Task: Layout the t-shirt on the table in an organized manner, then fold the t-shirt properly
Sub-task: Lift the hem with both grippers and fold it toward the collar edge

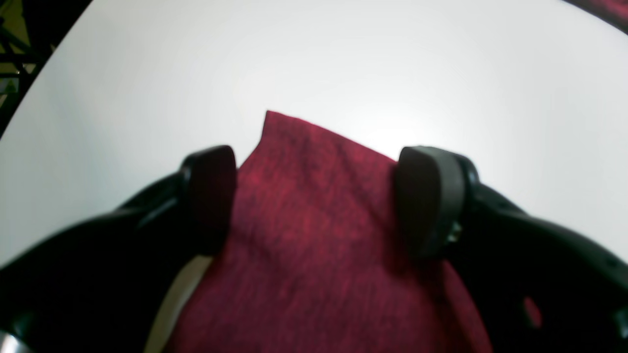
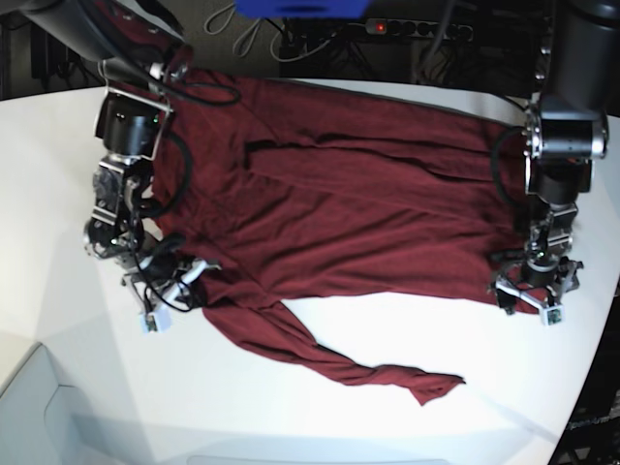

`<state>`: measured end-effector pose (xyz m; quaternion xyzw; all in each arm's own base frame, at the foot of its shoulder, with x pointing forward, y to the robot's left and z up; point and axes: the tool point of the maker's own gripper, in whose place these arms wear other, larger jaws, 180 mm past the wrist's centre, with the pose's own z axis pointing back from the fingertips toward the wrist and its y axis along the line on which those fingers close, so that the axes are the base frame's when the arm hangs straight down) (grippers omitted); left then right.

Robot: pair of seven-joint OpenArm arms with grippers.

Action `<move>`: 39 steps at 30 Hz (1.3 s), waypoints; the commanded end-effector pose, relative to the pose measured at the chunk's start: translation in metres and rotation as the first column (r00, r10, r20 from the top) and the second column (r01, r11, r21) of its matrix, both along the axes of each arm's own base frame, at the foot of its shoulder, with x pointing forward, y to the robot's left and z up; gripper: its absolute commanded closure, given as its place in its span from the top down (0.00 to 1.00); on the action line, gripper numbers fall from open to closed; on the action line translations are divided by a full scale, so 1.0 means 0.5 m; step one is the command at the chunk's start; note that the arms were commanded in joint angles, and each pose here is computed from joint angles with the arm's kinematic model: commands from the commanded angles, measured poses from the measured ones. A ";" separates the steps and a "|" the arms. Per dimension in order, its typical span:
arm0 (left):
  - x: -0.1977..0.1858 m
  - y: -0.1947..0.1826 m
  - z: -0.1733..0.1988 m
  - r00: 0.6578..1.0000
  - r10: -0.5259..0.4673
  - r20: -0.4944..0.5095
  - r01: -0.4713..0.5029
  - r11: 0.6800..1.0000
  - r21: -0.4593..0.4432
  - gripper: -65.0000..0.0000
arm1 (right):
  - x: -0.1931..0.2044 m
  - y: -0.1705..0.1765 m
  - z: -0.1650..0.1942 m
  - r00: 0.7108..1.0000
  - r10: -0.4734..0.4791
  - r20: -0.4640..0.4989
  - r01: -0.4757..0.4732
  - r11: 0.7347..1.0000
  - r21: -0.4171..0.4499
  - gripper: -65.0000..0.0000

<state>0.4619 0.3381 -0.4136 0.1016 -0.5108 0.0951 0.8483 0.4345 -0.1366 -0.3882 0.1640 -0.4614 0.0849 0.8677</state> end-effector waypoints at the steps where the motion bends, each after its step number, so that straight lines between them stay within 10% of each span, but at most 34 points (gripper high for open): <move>1: 0.024 0.021 0.045 0.998 0.005 0.061 -0.007 1.000 0.022 0.75 | 0.030 -0.005 0.048 0.997 -0.006 0.075 0.005 1.000 0.015 0.00; 8: -0.023 0.027 -0.010 1.000 0.015 -0.004 -0.015 1.000 0.019 0.64 | 0.030 -0.024 0.048 0.997 -0.011 0.074 0.012 1.000 -0.002 0.00; 15: -0.028 0.035 -0.010 1.000 0.022 -0.003 -0.022 1.000 0.021 0.00 | 0.030 -0.027 0.049 0.997 -0.013 0.077 0.013 1.000 -0.004 0.00; 33: 0.020 -0.017 0.095 0.980 -0.077 0.184 0.067 0.996 0.063 0.00 | -0.002 -0.043 0.160 0.967 -0.019 0.253 0.045 0.994 -0.098 0.00; 39: -0.025 0.036 0.154 0.946 0.029 0.322 -0.035 0.999 0.013 0.00 | -0.063 -0.040 0.164 0.962 -0.016 0.274 0.054 0.990 -0.134 0.00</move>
